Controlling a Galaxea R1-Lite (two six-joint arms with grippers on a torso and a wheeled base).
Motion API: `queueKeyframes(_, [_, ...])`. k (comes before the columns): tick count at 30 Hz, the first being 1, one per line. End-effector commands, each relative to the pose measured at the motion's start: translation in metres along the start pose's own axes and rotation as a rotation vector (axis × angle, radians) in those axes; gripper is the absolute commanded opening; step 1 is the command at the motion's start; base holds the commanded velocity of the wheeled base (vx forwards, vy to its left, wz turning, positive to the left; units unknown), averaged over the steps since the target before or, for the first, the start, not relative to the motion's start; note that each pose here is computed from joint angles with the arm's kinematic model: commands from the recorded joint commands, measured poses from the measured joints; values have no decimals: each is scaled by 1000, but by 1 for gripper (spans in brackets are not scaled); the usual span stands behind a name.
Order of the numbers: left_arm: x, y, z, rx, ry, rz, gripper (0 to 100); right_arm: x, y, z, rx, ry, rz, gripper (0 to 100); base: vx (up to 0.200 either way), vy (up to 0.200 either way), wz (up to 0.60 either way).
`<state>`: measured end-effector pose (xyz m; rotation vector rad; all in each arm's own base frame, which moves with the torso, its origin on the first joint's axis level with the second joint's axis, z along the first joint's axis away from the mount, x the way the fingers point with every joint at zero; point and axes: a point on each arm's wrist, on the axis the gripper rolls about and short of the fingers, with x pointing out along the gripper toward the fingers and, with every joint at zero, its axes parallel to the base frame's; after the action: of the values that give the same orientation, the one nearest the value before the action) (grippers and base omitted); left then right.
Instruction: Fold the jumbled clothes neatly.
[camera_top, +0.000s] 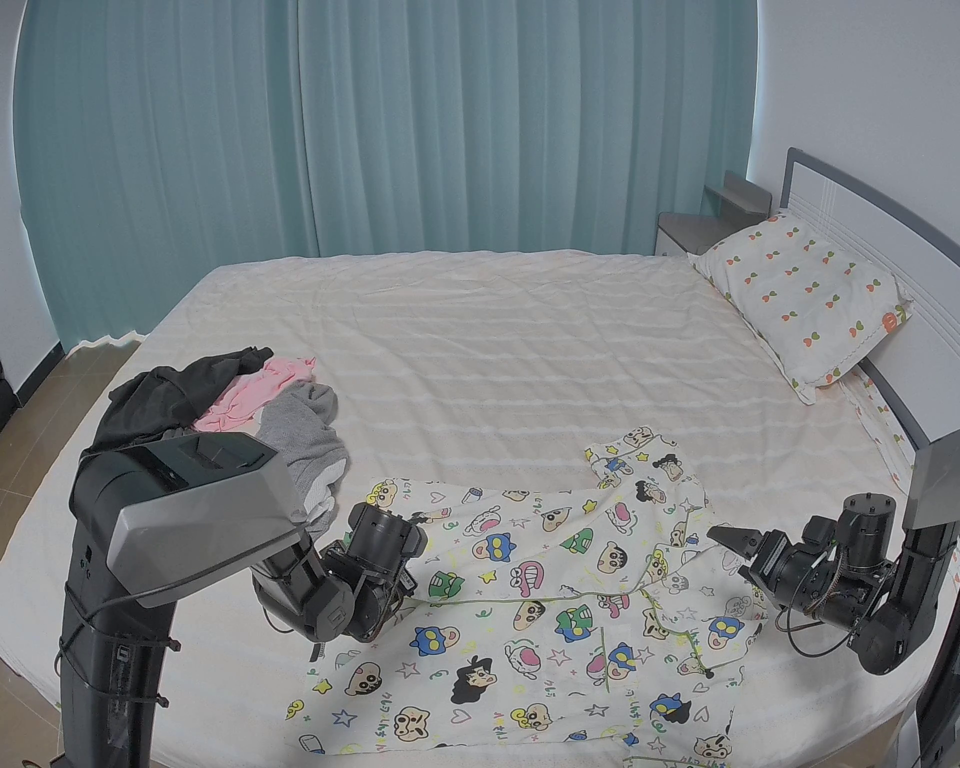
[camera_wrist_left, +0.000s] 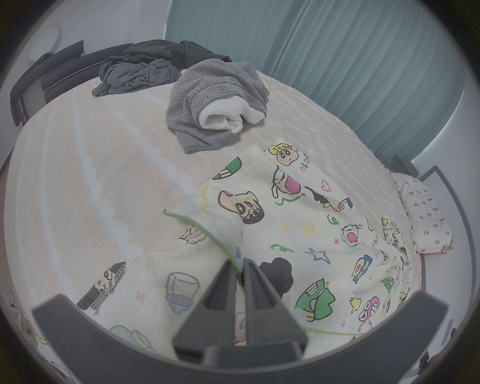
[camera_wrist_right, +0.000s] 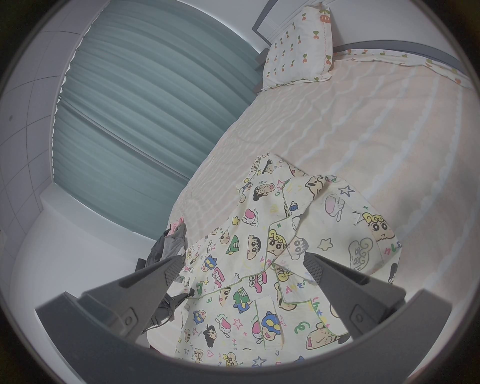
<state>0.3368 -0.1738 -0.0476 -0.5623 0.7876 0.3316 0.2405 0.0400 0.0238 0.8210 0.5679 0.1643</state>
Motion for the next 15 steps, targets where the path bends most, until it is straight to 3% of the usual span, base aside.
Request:
queueKeyframes(1, [-7,-2,5,-9,-20,-8,0,0,0,0,-2,-5,6,100,0,0,0])
queueKeyframes(6, [-12,1,6,4,-58,21,0,0,0,0,-2,-5,6,100,0,0,0])
queueKeyframes(15, [-21,5,-11,51,-20,27,0,0,1,0,-3,-1,7,100,0,0,0])
